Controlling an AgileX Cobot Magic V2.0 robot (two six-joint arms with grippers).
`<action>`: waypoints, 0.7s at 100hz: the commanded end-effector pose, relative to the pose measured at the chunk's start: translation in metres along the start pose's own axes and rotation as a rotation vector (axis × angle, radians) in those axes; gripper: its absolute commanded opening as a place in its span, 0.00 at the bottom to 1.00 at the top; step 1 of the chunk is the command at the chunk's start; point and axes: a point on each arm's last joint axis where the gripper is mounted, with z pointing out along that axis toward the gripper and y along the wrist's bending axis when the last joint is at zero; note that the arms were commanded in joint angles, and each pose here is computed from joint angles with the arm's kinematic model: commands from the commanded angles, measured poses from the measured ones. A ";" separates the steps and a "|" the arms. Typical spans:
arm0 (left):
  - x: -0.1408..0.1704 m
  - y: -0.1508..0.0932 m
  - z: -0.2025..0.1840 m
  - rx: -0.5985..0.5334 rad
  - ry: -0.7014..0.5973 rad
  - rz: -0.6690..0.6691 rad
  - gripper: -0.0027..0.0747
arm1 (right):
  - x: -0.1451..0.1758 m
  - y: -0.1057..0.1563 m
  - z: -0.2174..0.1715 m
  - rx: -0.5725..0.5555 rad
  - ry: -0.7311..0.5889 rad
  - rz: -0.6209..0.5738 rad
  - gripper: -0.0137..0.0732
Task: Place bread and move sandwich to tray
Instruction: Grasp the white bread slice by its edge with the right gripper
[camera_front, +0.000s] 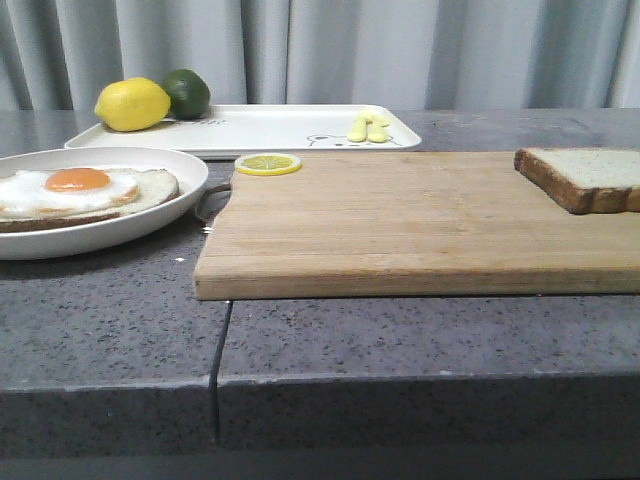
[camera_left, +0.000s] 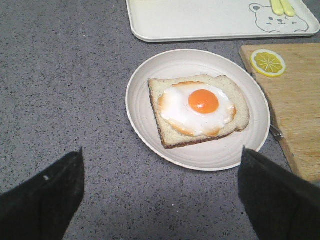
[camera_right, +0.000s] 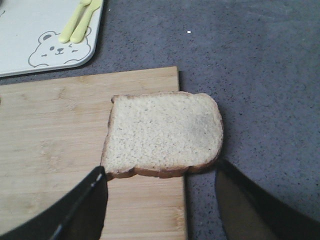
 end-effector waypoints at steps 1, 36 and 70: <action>-0.014 -0.004 -0.005 0.023 -0.092 -0.003 0.79 | -0.019 -0.007 0.001 0.012 -0.114 0.033 0.71; -0.014 -0.004 -0.005 0.023 -0.092 -0.003 0.79 | -0.026 -0.055 0.040 0.013 -0.114 0.231 0.71; -0.014 -0.004 -0.005 0.023 -0.092 -0.003 0.79 | -0.002 -0.086 0.089 -0.084 -0.037 0.401 0.71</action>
